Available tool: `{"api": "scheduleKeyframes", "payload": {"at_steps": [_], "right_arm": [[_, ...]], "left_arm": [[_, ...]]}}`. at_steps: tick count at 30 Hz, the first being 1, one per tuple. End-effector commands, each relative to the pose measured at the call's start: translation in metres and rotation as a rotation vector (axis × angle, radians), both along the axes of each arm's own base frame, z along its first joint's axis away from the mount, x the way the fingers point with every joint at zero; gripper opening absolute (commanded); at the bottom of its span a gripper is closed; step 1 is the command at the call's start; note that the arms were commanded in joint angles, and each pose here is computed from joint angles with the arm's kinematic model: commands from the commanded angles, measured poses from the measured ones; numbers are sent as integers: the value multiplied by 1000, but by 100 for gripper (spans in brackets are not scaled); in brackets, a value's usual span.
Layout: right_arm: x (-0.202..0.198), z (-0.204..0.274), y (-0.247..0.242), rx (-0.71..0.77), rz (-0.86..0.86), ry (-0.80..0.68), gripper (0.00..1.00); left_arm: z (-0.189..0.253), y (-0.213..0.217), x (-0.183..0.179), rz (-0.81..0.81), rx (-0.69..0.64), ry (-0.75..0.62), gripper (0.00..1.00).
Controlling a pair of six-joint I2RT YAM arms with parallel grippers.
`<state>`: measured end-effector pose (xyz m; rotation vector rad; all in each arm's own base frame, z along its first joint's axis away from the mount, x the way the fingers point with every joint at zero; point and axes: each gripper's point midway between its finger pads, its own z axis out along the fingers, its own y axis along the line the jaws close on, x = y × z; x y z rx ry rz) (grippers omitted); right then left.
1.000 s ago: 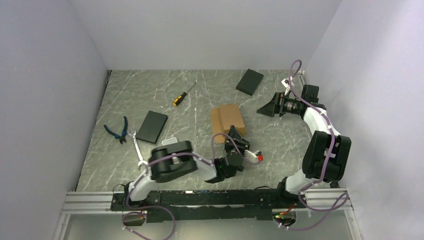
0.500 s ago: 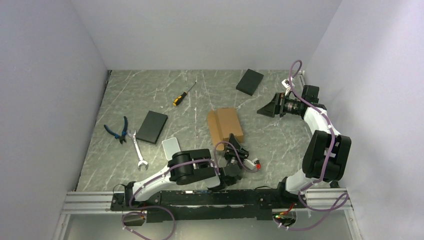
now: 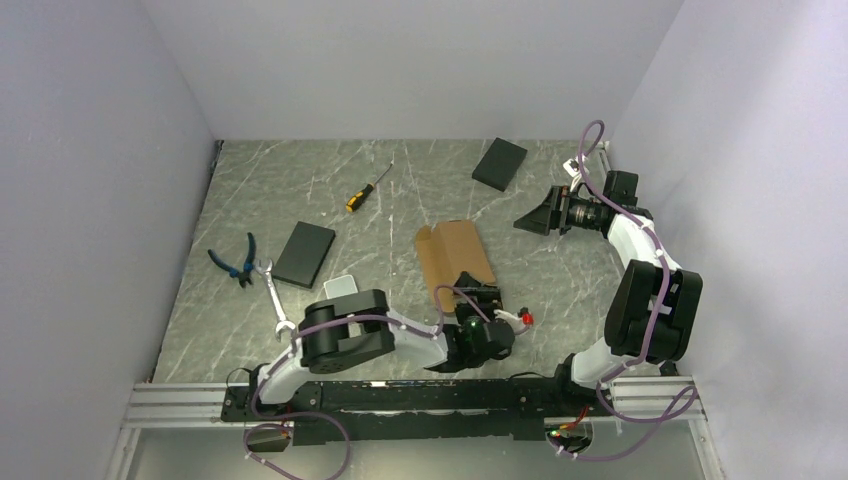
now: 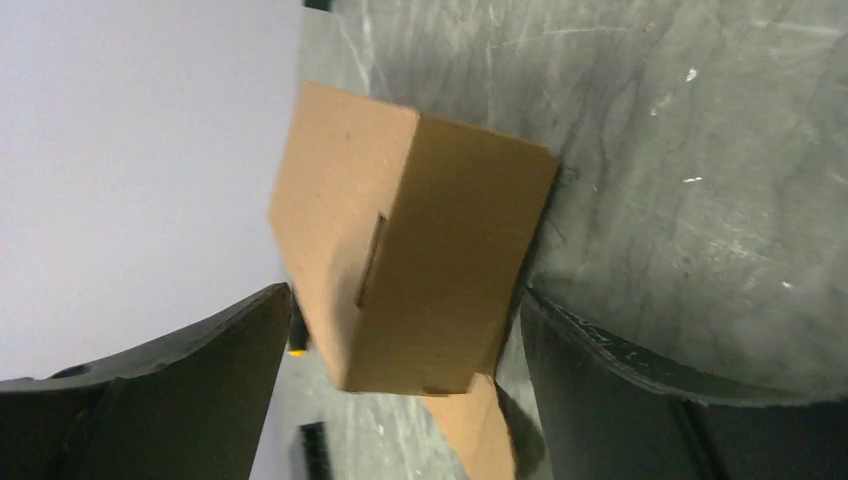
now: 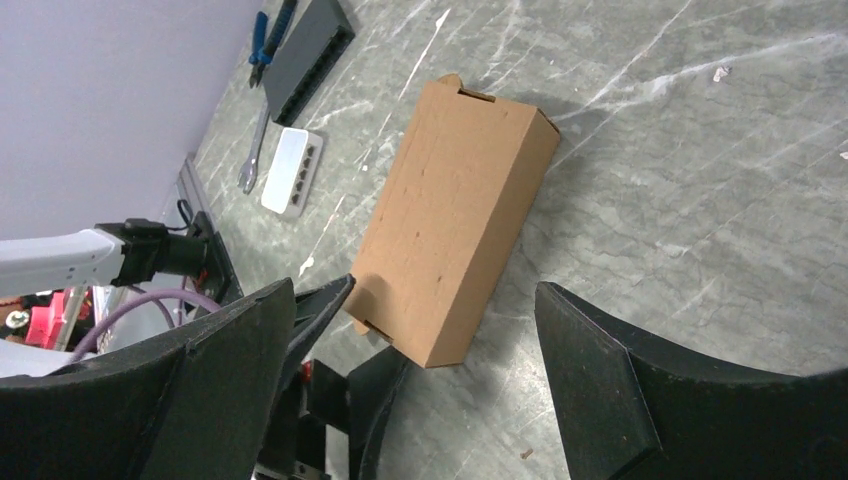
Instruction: Fold the paper box
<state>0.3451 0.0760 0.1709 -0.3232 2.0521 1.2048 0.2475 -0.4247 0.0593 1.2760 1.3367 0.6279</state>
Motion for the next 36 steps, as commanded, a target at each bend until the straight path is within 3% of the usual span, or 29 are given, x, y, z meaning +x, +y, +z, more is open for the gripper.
{"api": "scheduleKeyframes", "payload": {"at_steps": [1,11,17,22,28,29,30,34,36], "right_arm": [[4,13,-2,-3,17,-70,93],[5,10,-3,-14,10,-64,93],[7,0,1,-68,21,-51,93],[5,-6,14,-130,56,-69,94],[2,-21,39,-192,125,-56,91],[2,-25,44,-202,137,-48,90],[1,-29,50,-214,149,-39,89],[8,-42,60,-253,143,-13,84],[15,-49,61,-275,118,9,76]], "left_arm": [[-43,36,-32,132,-53,374,93],[-14,35,-61,208,-276,728,96],[34,33,-78,104,-523,907,93],[73,53,-64,75,-792,1013,86],[84,103,-22,197,-1208,1116,56],[85,110,-12,239,-1263,1108,44],[83,117,-3,289,-1303,1104,33],[72,127,31,413,-1399,1110,10],[64,130,50,462,-1444,1122,0]]}}
